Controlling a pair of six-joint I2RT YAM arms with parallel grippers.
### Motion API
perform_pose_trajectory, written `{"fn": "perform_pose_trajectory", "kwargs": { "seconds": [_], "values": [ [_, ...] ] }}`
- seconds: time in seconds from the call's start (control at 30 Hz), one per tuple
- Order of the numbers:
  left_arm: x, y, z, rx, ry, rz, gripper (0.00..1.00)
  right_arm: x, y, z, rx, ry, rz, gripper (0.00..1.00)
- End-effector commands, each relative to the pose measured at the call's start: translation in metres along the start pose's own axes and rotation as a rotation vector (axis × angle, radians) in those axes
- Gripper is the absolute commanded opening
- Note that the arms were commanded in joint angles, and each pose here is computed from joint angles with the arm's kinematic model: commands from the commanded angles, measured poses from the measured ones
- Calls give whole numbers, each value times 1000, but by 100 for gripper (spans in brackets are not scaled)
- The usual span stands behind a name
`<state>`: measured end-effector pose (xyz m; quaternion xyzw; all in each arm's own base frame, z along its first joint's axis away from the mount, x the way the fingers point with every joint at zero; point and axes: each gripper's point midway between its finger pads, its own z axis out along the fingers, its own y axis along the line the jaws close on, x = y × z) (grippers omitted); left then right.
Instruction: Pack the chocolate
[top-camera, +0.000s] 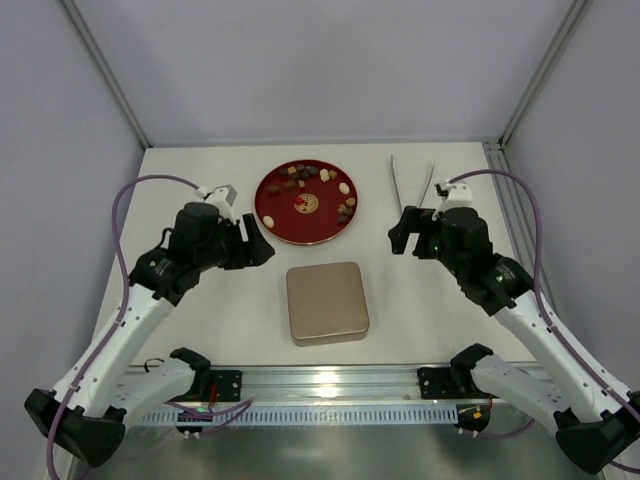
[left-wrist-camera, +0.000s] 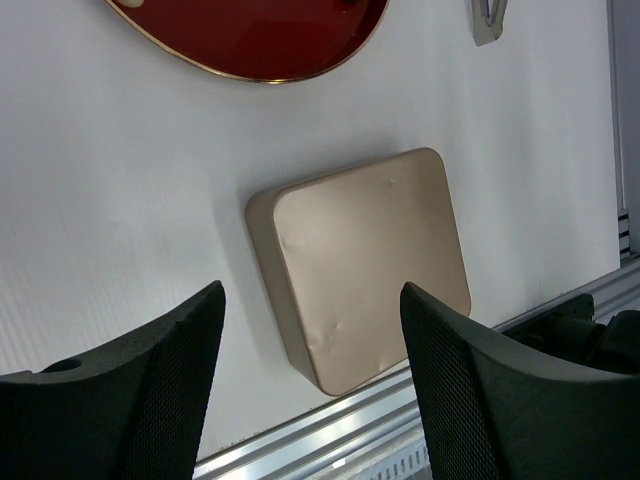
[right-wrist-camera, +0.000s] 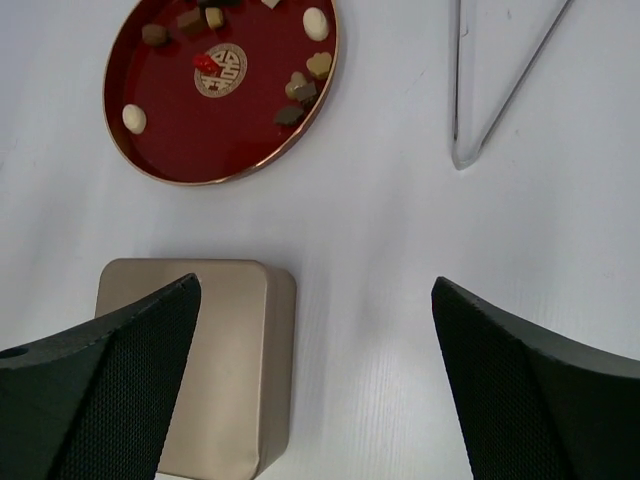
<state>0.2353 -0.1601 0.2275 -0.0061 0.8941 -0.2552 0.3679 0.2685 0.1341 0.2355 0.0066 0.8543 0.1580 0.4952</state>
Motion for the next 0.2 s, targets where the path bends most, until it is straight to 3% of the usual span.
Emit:
{"fn": "perform_pose_trajectory", "kwargs": {
  "seconds": [0.0, 0.17],
  "values": [
    [-2, 3, -11, -13, -17, 21, 70, -28, -8, -24, 29, -115, 4, 97],
    [-1, 1, -14, 3, -19, 19, 70, -35, -15, -33, 58, -157, 10, 100]
  ]
}}
